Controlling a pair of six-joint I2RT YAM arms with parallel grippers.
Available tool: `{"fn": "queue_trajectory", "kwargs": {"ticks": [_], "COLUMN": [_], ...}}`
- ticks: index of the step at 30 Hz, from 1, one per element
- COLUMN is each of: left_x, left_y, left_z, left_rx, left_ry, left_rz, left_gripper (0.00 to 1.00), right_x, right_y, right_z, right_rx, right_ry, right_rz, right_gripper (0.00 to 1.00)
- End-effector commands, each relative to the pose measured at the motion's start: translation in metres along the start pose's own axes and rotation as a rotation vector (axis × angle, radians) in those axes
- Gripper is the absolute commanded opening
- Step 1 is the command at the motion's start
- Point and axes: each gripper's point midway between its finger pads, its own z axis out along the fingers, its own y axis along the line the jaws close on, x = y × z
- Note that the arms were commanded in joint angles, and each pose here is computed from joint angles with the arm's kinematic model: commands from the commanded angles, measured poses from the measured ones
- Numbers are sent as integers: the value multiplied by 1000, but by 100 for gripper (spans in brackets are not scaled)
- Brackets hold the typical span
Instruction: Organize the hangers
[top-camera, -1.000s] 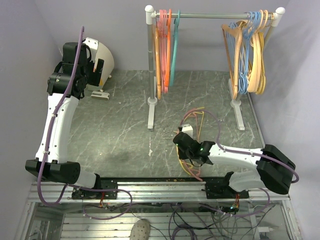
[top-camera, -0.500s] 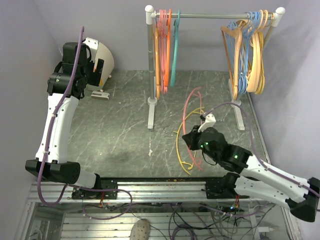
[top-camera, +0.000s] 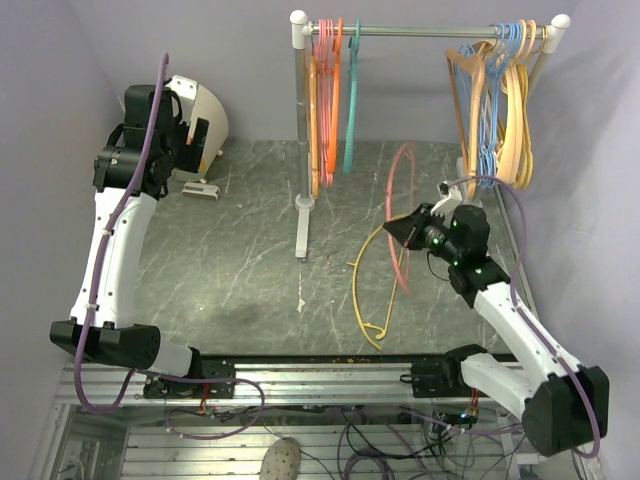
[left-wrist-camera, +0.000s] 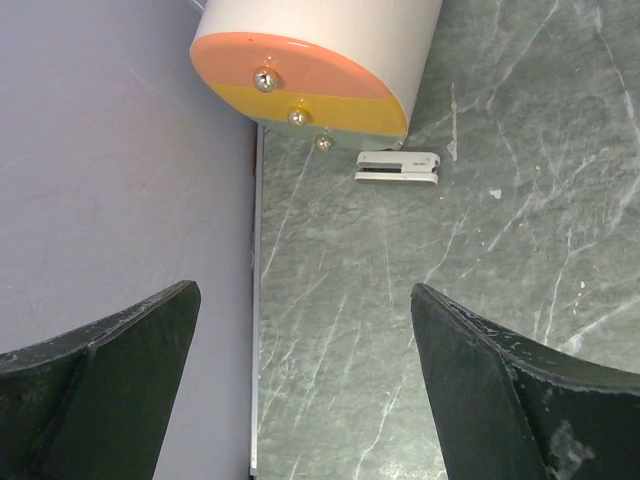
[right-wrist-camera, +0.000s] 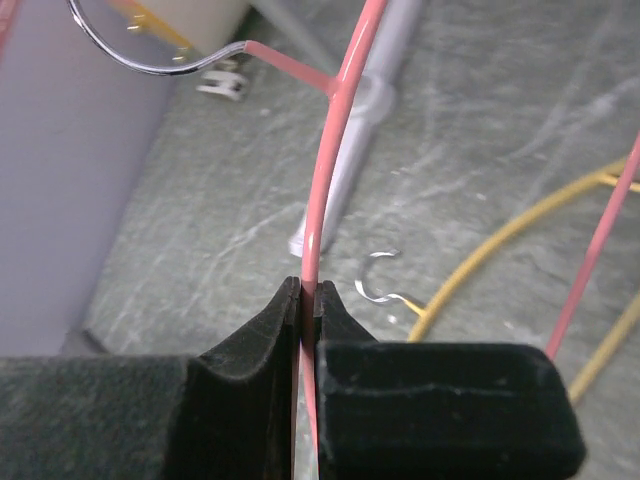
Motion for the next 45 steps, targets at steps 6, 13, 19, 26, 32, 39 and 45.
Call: {"fn": "queue_trajectory", "kwargs": {"ticks": [6, 13, 19, 26, 32, 39, 45], "left_x": [-5, -4, -4, -4, -6, -4, -5], "left_y": [11, 12, 11, 11, 12, 12, 13], "left_z": [-13, -13, -12, -13, -14, -12, -13], "left_rx": [-20, -22, -13, -13, -19, -21, -23], "left_ry": [-35, -38, -40, -43, -45, -43, -44], "left_rz": [-4, -8, -9, -8, -10, -13, -12], "left_gripper": [98, 98, 98, 98, 98, 98, 98], "right_x": [-86, -155, -181, -206, -229, -243, -251], "right_y": [97, 106, 127, 137, 148, 147, 142], "right_z": [-10, -10, -8, 7, 15, 30, 51], "right_rx": [-445, -352, -463, -532, -587, -606, -612], "right_ry": [-121, -246, -283, -289, -318, -315, -298], "right_rz": [-115, -118, -68, -27, -36, 2, 36], "right_gripper": [0, 0, 0, 0, 0, 0, 0]}}
